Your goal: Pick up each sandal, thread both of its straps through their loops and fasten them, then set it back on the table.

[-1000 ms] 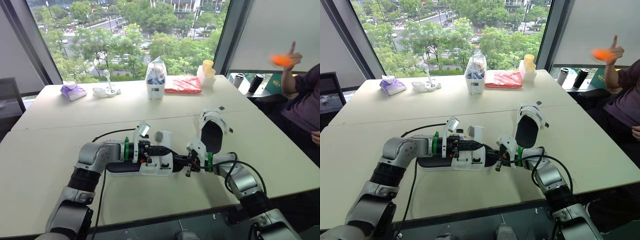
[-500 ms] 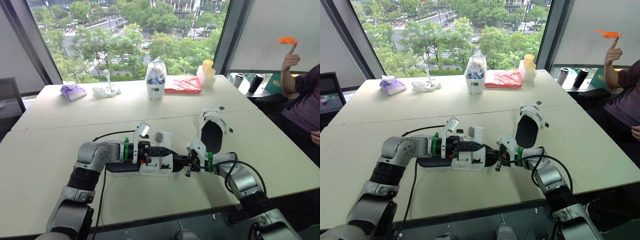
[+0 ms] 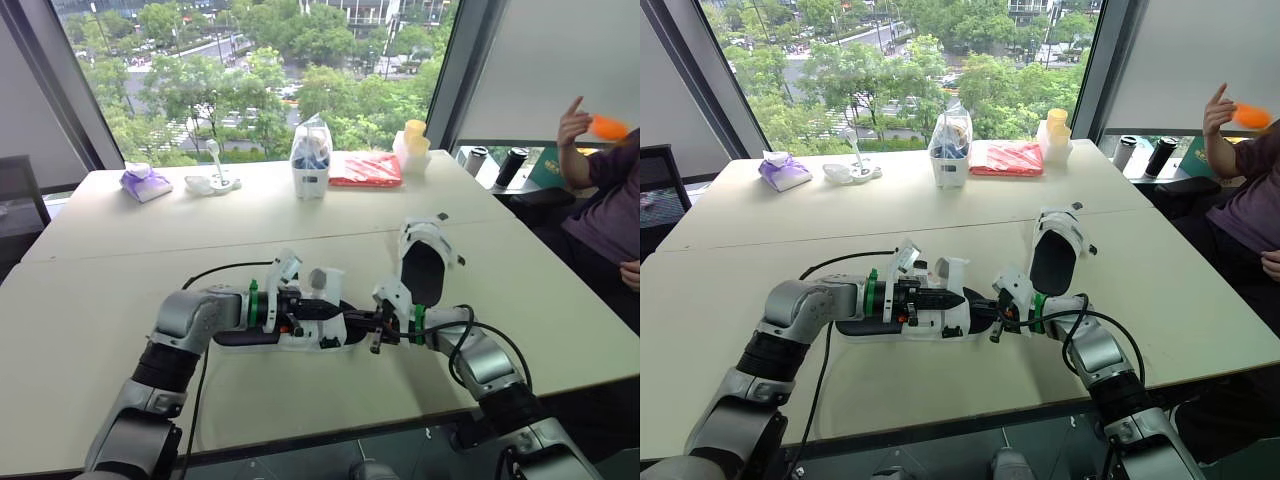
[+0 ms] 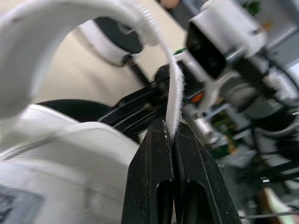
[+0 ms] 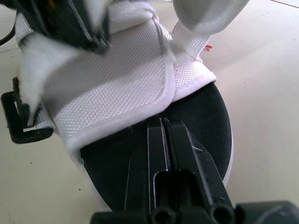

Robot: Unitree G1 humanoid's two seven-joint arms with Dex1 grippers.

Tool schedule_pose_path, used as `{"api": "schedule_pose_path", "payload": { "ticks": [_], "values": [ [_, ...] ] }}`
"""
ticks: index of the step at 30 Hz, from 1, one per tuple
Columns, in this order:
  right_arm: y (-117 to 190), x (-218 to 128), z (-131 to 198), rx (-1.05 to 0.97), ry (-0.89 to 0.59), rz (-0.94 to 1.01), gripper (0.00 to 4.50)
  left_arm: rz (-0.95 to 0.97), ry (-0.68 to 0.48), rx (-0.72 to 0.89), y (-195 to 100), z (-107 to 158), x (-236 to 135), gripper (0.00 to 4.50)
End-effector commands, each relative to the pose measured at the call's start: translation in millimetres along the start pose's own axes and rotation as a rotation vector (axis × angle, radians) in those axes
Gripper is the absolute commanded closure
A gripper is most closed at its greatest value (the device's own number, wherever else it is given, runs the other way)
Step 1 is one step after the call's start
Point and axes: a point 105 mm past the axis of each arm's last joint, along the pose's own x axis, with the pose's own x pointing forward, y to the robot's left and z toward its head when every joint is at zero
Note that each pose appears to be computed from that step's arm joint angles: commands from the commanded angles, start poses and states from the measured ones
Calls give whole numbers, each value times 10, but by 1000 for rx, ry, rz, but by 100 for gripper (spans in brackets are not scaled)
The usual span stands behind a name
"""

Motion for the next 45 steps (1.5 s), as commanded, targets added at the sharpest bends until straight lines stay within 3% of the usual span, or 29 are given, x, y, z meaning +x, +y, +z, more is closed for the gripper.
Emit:
{"api": "schedule_pose_path", "payload": {
  "ticks": [1,12,21,27,31,34,37,42,45],
  "values": [
    [137,63,-434,84,145,26,450,67,50,48,103,-176,6,445],
    [132,75,-433,82,147,31,450,-84,-79,203,-244,-5,-89,445],
    [125,87,-429,79,147,36,450,-15,-150,222,-165,-7,11,445],
    [113,68,-434,76,150,33,450,-20,-98,233,-127,-178,-45,445],
    [116,73,-437,75,151,35,450,-44,-27,324,-138,-284,-89,445],
    [120,85,-437,76,151,37,450,-57,-31,338,-147,-256,-94,445],
    [126,98,-436,78,149,40,450,-54,-61,350,-132,-149,-120,364],
    [139,83,-457,82,156,46,450,39,-167,376,-78,129,-315,127],
    [160,59,-485,89,166,56,450,-28,-197,305,-272,134,-477,127]
  ]
}}
